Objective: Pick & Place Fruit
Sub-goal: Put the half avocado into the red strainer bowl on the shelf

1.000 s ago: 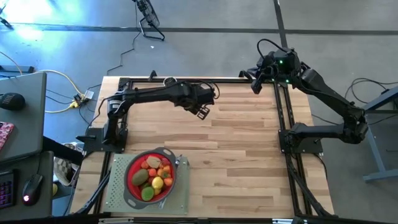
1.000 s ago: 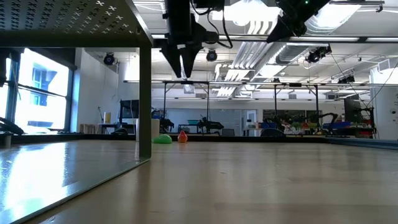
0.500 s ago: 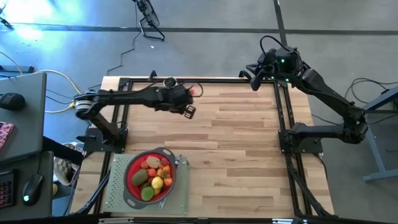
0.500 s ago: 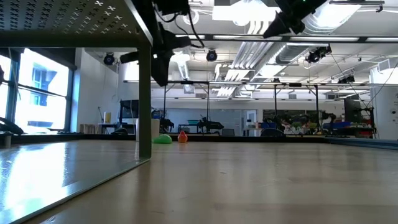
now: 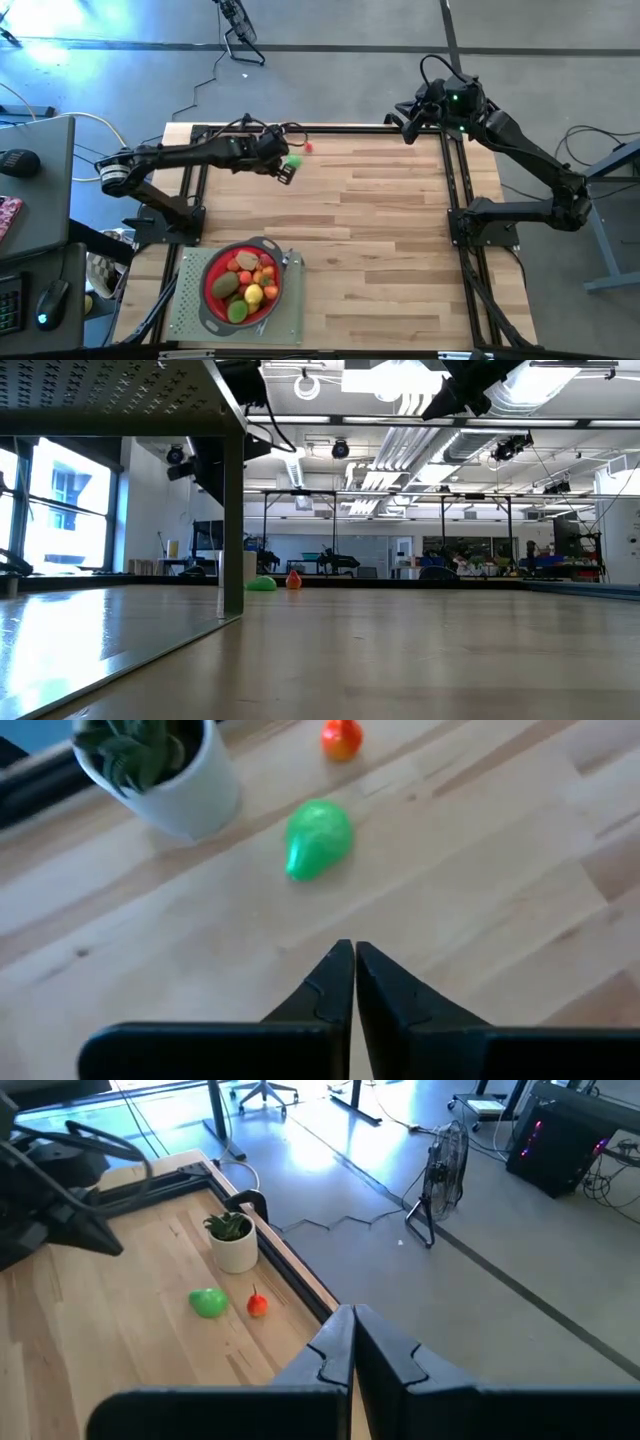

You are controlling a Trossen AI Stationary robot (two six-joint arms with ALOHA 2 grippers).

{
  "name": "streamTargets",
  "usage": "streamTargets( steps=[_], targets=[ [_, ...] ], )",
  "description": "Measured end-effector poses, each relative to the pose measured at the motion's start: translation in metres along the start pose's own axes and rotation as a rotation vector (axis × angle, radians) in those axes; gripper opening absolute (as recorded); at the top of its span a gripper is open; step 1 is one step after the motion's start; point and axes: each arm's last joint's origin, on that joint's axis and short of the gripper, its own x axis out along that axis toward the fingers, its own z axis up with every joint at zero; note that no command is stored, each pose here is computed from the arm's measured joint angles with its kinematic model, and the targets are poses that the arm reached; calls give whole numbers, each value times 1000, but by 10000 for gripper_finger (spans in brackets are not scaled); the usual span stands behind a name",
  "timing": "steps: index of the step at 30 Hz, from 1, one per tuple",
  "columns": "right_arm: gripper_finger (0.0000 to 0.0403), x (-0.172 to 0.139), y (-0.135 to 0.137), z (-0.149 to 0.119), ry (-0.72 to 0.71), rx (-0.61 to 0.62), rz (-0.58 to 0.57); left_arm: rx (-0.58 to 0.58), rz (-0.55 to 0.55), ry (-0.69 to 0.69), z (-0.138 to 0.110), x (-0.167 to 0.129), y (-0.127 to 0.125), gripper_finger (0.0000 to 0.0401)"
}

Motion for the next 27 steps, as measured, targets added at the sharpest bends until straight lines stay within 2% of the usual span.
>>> streamTargets(
  steps=[7,17,27],
  targets=[
    [3,0,0,0,0,-3,3,23,-4,-17,4,2,1,12],
    [3,1,-2,0,8,-61,-48,-8,-62,-85,11,1,-4,12],
    [3,1,-2,0,9,-64,-50,-18,-83,-113,14,1,-6,12]
  ],
)
